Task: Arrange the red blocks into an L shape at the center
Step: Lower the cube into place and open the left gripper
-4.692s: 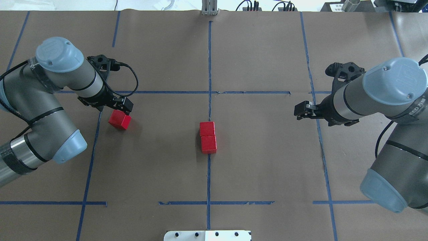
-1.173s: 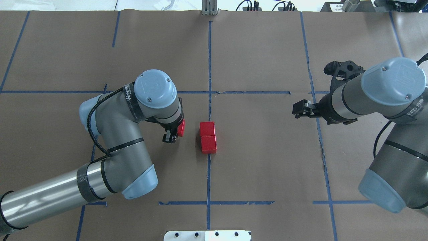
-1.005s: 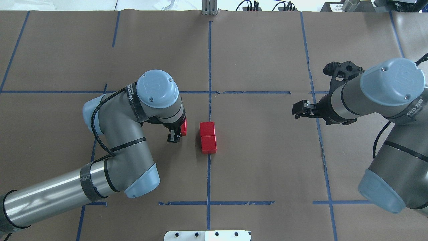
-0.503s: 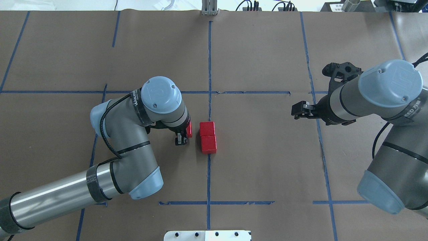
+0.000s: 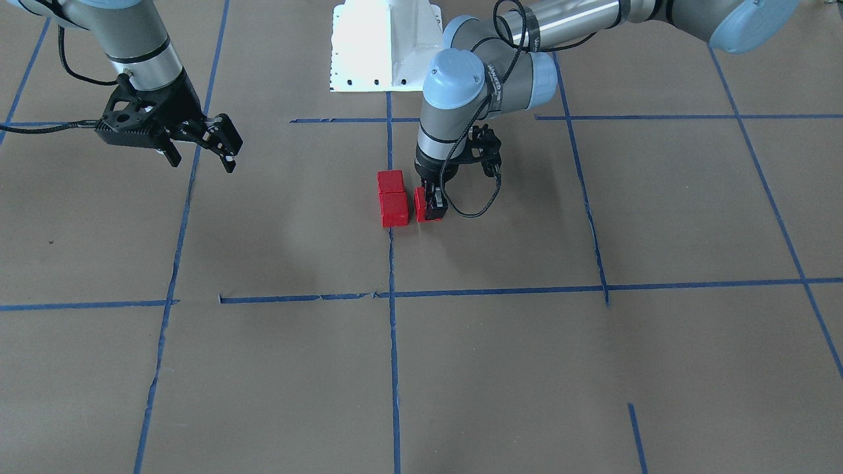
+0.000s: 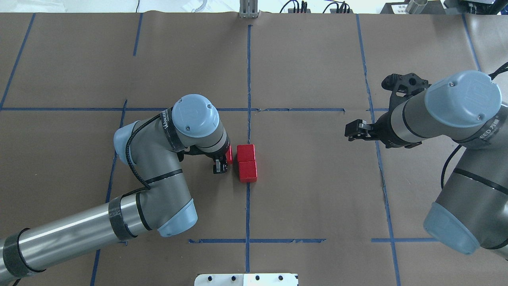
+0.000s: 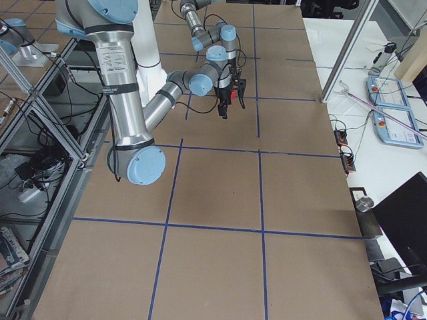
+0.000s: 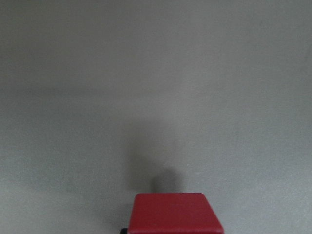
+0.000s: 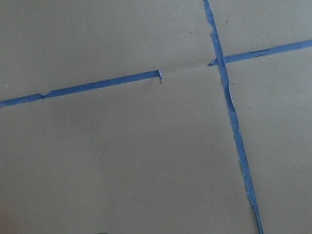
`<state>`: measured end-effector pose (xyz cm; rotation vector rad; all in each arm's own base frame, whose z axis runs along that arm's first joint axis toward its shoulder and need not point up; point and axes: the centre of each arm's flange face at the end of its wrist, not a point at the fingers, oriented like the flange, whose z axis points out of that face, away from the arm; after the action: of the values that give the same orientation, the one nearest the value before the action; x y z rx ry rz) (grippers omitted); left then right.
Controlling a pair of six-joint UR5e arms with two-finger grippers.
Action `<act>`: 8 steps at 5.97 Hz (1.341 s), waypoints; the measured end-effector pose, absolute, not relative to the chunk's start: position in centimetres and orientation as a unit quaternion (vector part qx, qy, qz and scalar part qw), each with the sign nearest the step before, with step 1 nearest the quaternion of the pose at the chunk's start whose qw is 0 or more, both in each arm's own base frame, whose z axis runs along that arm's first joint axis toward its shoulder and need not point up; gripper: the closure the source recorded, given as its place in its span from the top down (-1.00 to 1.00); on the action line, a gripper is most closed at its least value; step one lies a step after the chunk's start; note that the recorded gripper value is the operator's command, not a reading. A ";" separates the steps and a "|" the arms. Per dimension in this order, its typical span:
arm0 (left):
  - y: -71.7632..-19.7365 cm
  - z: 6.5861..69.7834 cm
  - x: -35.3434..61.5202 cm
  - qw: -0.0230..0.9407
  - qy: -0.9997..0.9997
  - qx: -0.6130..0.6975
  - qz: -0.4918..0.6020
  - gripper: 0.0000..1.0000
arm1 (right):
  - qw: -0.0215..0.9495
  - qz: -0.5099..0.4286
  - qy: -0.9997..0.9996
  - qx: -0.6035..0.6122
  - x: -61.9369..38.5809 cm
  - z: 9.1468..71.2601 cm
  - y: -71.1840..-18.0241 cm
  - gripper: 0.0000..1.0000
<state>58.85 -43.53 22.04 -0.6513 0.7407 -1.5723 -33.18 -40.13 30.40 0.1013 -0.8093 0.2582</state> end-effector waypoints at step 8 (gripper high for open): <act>-43.2 21.6 60.7 0.595 0.319 -0.289 -0.679 0.99 | 0.909 0.125 -0.395 0.050 -33.2 30.1 -40.1 1.00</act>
<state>60.66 -43.25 21.58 -0.6714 0.7400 -1.5774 -33.20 -40.13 30.09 0.1034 -0.8151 0.2576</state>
